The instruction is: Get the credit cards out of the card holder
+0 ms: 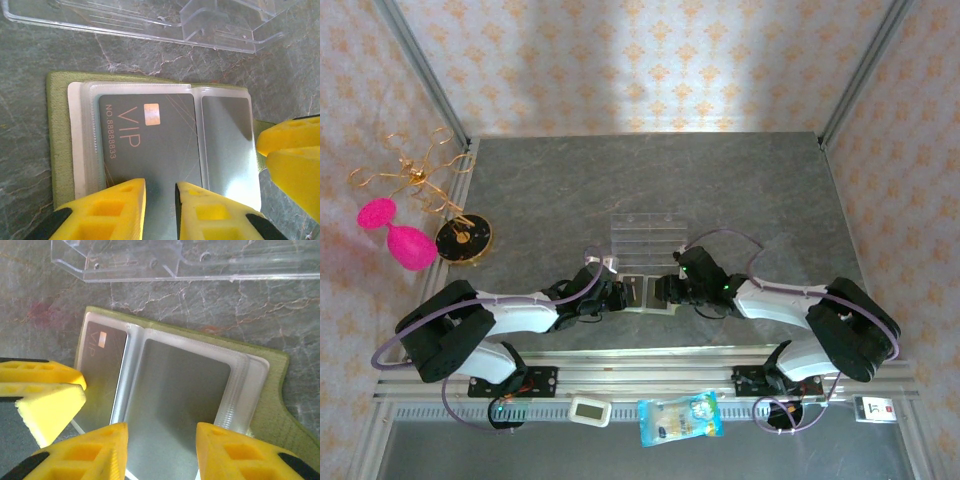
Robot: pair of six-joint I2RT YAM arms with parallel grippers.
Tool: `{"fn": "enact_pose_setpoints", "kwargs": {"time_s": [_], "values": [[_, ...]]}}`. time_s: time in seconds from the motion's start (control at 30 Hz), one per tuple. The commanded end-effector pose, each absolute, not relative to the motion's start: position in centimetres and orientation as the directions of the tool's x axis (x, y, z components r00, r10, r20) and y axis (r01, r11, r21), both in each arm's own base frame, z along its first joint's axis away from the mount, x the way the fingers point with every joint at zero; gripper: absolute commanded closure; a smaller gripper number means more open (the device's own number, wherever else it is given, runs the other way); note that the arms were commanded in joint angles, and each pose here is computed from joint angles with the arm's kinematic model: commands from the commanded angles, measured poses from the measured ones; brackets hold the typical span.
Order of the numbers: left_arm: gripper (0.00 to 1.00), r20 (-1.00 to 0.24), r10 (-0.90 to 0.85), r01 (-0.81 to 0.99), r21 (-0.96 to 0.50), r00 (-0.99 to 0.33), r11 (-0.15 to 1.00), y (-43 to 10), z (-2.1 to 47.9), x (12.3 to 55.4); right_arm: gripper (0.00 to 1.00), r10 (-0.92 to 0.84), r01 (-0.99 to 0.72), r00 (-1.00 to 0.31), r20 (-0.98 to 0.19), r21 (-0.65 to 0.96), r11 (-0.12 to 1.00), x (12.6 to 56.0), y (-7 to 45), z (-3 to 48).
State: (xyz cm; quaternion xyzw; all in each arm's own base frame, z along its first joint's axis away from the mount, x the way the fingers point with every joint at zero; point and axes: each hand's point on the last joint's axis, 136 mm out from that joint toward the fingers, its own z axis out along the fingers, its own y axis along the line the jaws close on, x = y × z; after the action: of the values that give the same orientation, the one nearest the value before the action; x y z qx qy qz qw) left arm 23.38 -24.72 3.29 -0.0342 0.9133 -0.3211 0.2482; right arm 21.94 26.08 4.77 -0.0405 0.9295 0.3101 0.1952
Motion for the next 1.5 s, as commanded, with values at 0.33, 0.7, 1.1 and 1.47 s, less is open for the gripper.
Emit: {"fn": "enact_pose_setpoints", "kwargs": {"time_s": [0.33,0.7,1.1,1.47], "values": [[0.77,-0.407,-0.213,0.082,-0.597,-0.888,0.798,-24.2,2.2,22.8,0.6,0.071,-0.149,-0.926,-0.372,0.53,0.835,21.9,25.0,3.7],[0.79,-0.393,-0.206,0.085,-0.607,-0.896,0.79,-24.6,2.0,22.6,0.61,0.049,-0.154,-0.935,-0.352,0.526,0.836,21.8,25.5,3.0],[0.79,-0.387,-0.21,0.087,-0.624,-0.898,0.777,-24.7,2.3,22.3,0.6,-0.007,-0.291,-0.893,-0.449,0.565,0.772,21.7,30.0,8.9],[0.68,-0.428,-0.305,0.028,-0.617,-0.851,0.787,-21.4,4.1,22.0,0.58,-0.058,-0.351,-0.894,-0.445,0.612,0.709,21.0,32.7,9.5]]}}
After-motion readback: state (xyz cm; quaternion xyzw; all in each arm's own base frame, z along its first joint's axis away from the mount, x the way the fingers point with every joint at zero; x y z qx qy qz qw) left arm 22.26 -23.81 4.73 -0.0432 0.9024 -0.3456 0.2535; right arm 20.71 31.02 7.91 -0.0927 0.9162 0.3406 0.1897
